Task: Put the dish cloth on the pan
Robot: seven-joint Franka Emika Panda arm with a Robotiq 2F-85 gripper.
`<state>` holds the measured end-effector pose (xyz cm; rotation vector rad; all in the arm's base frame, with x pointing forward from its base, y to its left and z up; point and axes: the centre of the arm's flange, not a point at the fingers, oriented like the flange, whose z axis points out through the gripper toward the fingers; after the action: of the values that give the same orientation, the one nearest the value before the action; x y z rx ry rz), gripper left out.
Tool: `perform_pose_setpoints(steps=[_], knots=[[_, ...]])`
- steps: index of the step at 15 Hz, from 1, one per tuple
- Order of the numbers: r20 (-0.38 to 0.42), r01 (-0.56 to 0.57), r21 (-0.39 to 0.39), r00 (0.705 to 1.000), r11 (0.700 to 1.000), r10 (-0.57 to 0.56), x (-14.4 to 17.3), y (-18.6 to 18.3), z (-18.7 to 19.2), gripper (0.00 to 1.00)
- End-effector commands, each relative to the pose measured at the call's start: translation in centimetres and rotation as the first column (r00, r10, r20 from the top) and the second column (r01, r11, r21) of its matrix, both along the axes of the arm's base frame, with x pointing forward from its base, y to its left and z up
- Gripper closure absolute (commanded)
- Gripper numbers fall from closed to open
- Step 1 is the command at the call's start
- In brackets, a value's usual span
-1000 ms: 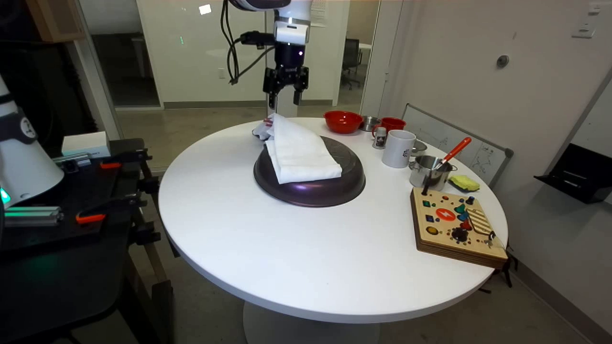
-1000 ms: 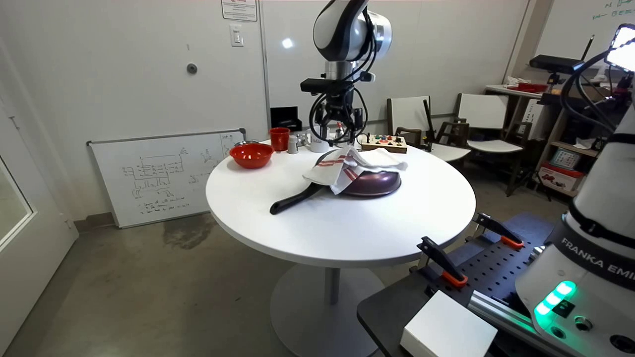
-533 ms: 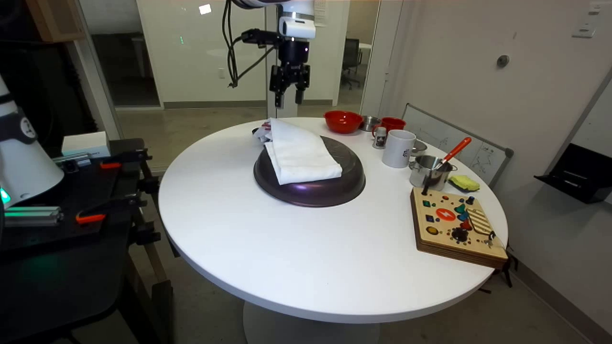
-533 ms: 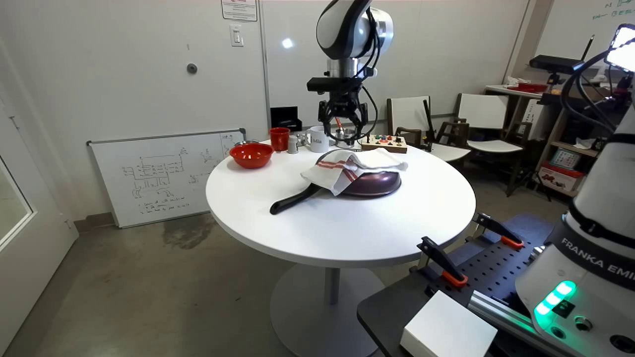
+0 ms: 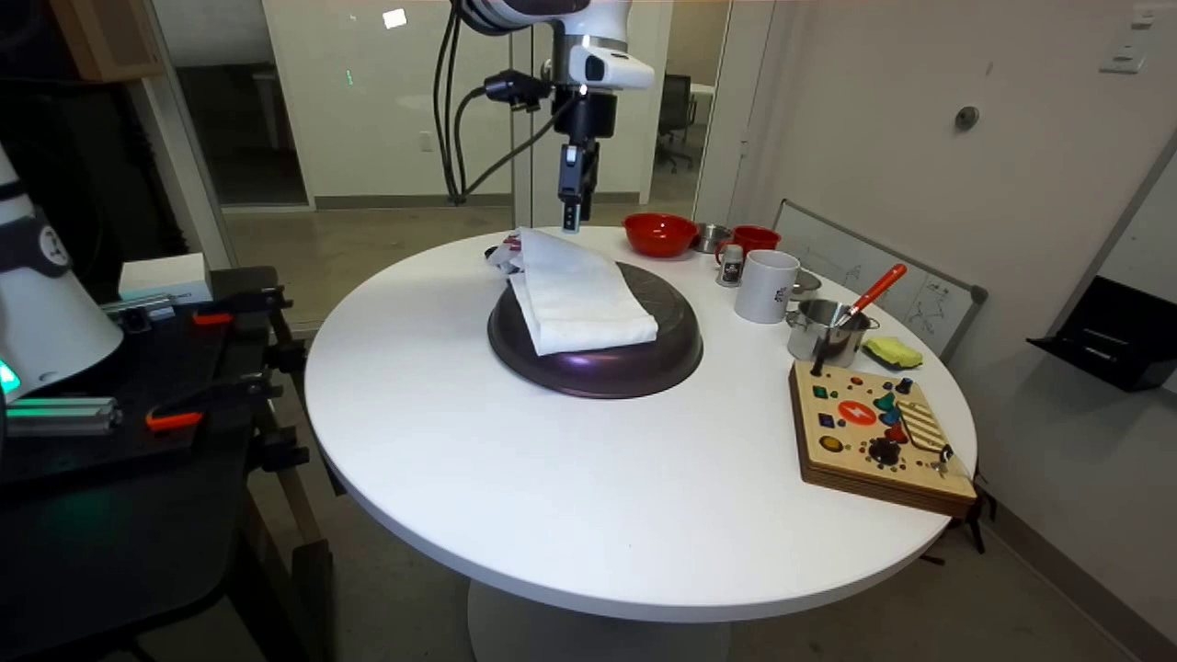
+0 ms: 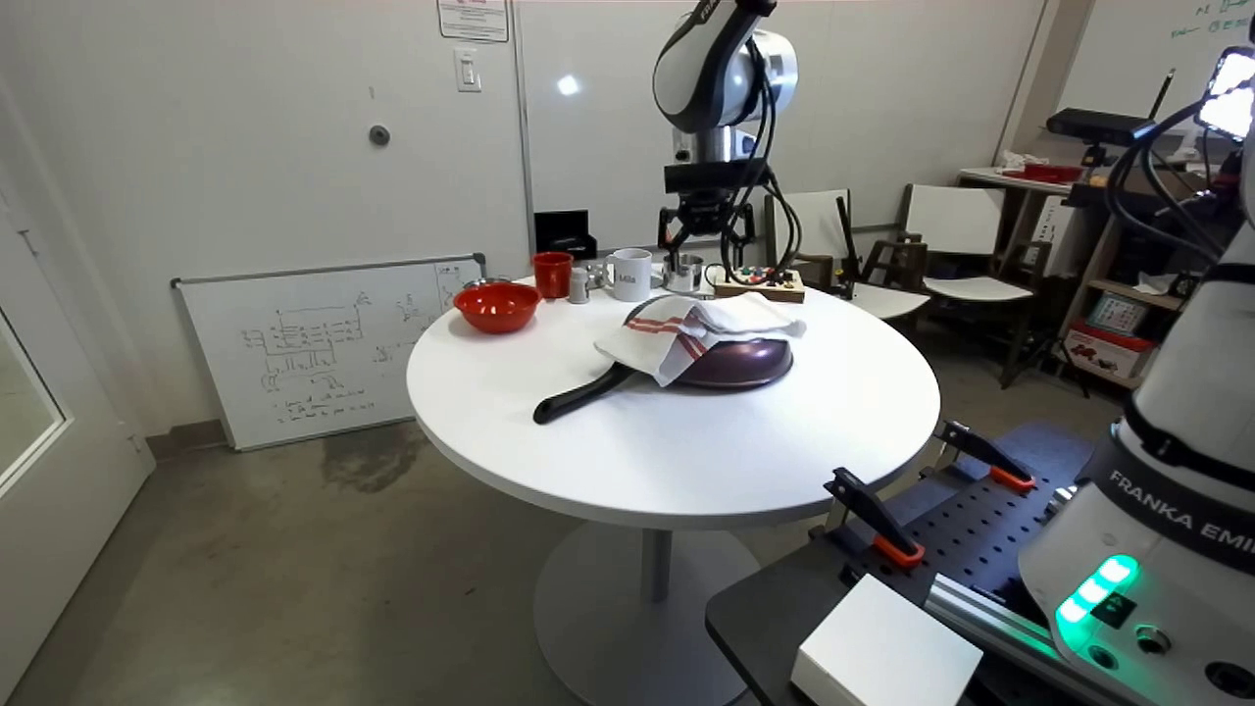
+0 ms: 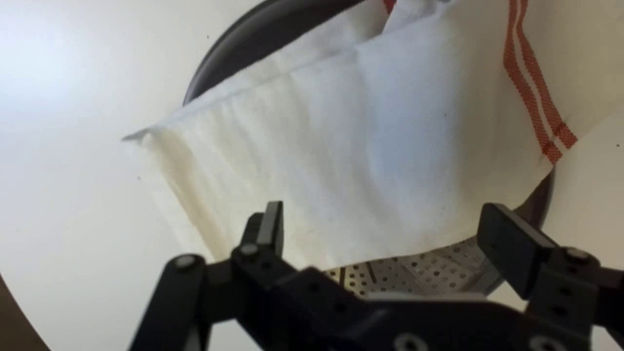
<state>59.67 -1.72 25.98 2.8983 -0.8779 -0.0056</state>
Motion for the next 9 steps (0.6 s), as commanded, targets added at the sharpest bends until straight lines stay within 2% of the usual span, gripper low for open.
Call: perform_pose_setpoints(steps=[1,3,5,9], knots=[[0.056,-0.141,0.109,0.989,0.984,0.135,1.5,-3.1,1.6,0.0],[0.052,-0.204,0.151,0.979,0.967,0.198,2.1,-4.7,2.6,0.0],[0.053,-0.289,0.212,0.957,0.933,0.285,2.4,-6.5,3.7,0.0],[0.074,-0.458,0.292,0.886,0.839,0.458,2.3,-8.9,5.8,0.0]])
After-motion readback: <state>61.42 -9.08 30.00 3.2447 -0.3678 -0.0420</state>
